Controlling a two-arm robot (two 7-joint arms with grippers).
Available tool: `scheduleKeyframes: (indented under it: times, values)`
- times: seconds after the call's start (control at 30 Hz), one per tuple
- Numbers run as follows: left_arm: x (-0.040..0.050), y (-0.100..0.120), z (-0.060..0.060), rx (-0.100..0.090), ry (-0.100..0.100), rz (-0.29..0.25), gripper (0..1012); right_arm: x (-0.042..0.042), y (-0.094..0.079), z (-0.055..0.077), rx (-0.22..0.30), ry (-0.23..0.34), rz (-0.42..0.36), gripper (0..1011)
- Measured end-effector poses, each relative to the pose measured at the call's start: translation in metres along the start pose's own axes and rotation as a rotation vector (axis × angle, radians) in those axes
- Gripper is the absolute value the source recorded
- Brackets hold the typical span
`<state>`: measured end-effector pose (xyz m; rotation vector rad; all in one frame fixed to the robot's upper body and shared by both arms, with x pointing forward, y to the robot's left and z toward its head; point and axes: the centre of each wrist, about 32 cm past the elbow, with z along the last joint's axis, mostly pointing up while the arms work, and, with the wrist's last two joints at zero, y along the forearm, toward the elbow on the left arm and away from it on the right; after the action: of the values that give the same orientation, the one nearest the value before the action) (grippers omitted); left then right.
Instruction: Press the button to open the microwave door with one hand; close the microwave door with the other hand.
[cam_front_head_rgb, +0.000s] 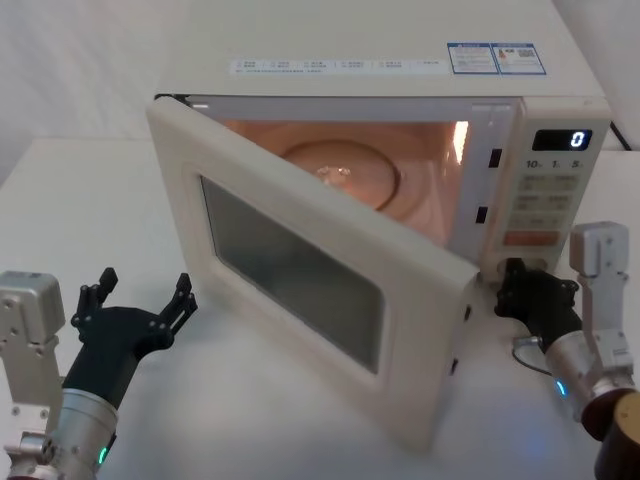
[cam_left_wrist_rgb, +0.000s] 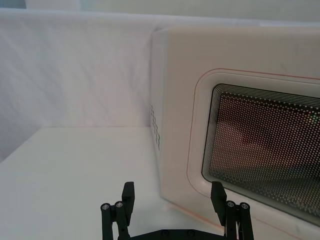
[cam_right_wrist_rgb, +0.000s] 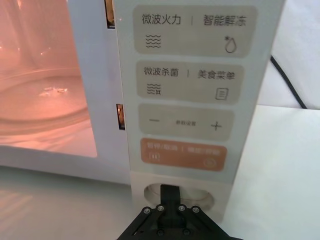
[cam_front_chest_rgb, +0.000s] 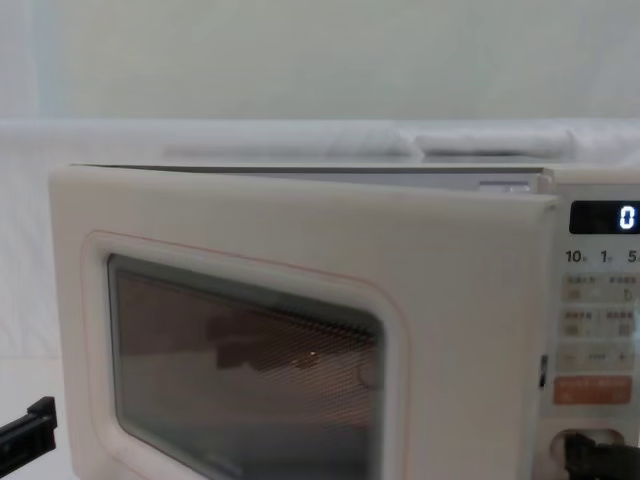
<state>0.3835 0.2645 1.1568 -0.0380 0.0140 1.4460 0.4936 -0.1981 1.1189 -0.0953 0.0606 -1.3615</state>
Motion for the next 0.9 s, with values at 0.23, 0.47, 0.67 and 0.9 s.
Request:
scheduleKeyframes:
  times: [0.23, 0.47, 0.67, 0.9]
  values:
    - [0.0000, 0.000, 0.000, 0.000, 0.000, 0.000, 1001, 0.0023, -0.020, 0.001, 0.007, -0.002, 0.010, 0]
    - [0.0000, 0.000, 0.000, 0.000, 0.000, 0.000, 1001, 0.0058, -0.042, 0.002, 0.008, -0.007, 0.024, 0]
    - [0.0000, 0.000, 0.000, 0.000, 0.000, 0.000, 1001, 0.0117, -0.058, 0.004, 0.002, -0.021, 0.039, 0]
    - [0.0000, 0.000, 0.000, 0.000, 0.000, 0.000, 1001, 0.0221, -0.071, 0.007, 0.011, -0.034, 0.019, 0]
